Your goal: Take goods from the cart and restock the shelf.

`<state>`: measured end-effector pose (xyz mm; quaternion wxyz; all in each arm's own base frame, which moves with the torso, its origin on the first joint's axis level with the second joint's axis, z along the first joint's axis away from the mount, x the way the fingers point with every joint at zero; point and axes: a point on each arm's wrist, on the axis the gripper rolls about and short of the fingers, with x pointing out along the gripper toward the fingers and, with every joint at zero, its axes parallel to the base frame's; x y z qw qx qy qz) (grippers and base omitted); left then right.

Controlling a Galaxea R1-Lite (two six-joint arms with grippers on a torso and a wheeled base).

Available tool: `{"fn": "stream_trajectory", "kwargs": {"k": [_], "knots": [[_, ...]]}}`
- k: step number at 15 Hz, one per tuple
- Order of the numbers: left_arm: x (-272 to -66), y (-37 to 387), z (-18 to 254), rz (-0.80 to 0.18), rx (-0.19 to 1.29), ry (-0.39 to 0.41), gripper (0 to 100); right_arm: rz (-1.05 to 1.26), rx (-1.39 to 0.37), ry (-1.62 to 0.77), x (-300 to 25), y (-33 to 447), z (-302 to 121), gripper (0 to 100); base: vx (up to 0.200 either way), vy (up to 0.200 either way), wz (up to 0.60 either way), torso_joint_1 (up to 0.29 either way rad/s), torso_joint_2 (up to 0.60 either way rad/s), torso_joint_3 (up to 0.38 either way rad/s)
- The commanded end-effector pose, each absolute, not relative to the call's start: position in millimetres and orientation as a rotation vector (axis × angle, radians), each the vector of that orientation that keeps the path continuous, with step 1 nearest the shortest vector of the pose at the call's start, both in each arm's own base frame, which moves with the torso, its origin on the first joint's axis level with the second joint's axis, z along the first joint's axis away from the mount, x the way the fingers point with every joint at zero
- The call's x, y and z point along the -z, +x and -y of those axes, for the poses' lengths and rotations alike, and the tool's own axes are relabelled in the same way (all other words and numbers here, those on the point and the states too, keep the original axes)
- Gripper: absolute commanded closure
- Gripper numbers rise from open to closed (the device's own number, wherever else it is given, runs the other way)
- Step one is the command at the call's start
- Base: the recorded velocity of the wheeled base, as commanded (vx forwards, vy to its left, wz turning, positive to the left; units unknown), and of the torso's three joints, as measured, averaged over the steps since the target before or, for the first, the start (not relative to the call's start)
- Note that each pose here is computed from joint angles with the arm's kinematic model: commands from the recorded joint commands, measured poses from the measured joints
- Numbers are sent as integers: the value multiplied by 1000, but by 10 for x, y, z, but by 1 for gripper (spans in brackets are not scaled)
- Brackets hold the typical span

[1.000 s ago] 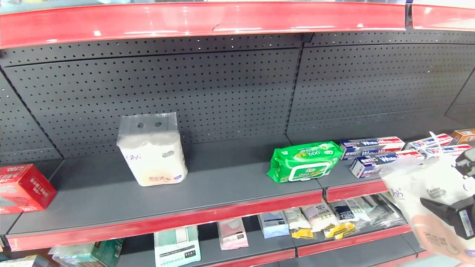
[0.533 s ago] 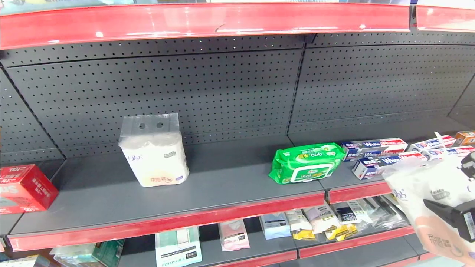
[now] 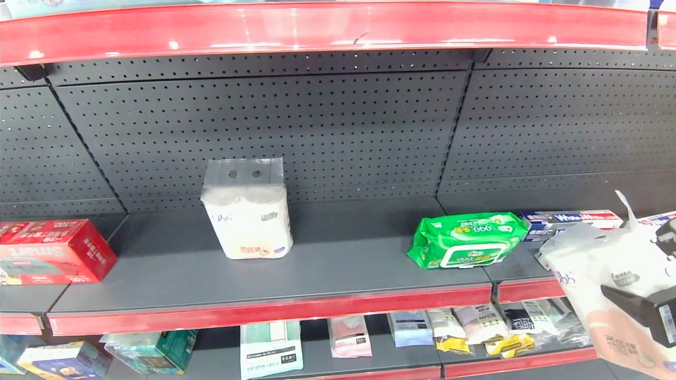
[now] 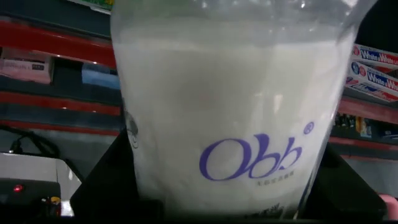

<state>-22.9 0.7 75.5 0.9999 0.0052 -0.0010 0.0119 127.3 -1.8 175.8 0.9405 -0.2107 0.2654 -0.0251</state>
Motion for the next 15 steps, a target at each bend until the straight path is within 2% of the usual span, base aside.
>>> {"fn": "stream_trajectory", "kwargs": {"k": [1,6,9,10,11,12,13,14,15], "knots": [[-756,-228,-7,1,-25,11,0,-519,66,-418,-1784,1221,26,100,0,0,0,0,0,0],[-759,-219,-7,-11,-23,11,0,-379,113,-289,-1888,914,31,100,0,0,0,0,0,0],[-765,-219,-6,-9,-18,23,0,-340,119,-282,-1809,725,33,100,0,0,0,0,0,0],[-831,-235,-4,9,-8,23,0,-333,122,-282,-1795,692,33,100,0,0,0,0,0,0],[-1532,-121,-5,-11,-8,-32,0,-317,122,-276,-1798,658,32,100,0,0,0,0,0,0],[-1850,43,-5,-31,-20,-179,0,-316,126,-259,-1802,661,33,100,0,0,0,0,0,0],[-1927,174,-10,-74,-51,-201,0,-315,127,-242,-1802,661,33,100,0,0,0,0,0,0],[-1922,296,-17,-131,-86,-181,0,-307,127,-225,-1823,666,31,100,0,0,0,0,0,0],[-1904,559,-26,-249,-121,-151,0,-294,135,-170,-1853,674,30,100,0,0,0,0,0,0]]}}
